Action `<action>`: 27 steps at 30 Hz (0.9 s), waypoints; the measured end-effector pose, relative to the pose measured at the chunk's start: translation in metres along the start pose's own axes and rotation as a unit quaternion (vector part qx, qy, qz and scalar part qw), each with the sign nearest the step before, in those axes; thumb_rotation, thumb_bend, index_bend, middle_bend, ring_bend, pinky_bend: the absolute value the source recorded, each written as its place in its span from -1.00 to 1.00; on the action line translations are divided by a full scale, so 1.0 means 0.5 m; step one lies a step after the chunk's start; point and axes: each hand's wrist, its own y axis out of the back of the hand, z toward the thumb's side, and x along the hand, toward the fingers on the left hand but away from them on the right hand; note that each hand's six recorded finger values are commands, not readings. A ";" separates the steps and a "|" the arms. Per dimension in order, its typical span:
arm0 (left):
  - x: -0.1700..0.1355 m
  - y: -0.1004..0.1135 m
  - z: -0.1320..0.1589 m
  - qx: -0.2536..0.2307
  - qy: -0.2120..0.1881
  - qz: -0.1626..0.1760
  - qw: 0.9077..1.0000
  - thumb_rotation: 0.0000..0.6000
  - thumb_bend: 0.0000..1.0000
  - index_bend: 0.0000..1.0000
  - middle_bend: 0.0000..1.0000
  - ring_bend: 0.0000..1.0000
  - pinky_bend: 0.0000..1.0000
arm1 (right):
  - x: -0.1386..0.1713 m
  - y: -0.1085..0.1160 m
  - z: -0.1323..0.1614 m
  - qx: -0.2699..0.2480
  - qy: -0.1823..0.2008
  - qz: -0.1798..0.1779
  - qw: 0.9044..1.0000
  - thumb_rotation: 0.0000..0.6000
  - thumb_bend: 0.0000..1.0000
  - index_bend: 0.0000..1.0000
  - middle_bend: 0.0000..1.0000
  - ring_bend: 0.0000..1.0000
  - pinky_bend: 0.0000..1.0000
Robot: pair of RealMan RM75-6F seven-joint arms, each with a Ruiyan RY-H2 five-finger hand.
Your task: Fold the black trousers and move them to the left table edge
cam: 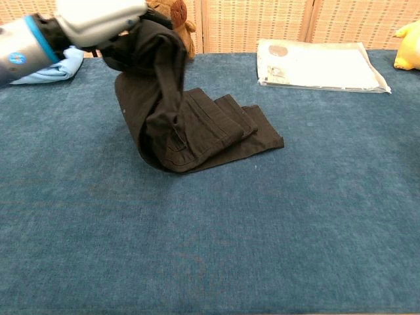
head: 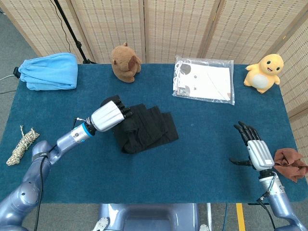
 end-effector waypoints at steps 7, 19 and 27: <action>0.083 -0.033 0.041 0.010 0.000 -0.023 1.000 1.00 0.01 0.64 0.27 0.43 0.26 | 0.000 0.002 -0.003 -0.003 -0.002 0.000 1.000 1.00 -1.00 -1.00 -1.00 -1.00 -1.00; 0.155 -0.081 0.081 0.059 0.032 -0.058 0.996 1.00 -0.67 -0.35 -0.78 -0.34 0.10 | -0.002 0.010 -0.018 -0.011 -0.012 -0.003 1.000 1.00 -1.00 -1.00 -1.00 -1.00 -1.00; 0.169 -0.069 0.072 0.009 0.073 -0.037 0.997 1.00 -1.00 -1.00 -1.00 -0.96 -0.26 | 0.000 0.009 -0.017 -0.011 -0.011 -0.001 1.000 1.00 -1.00 -1.00 -1.00 -1.00 -1.00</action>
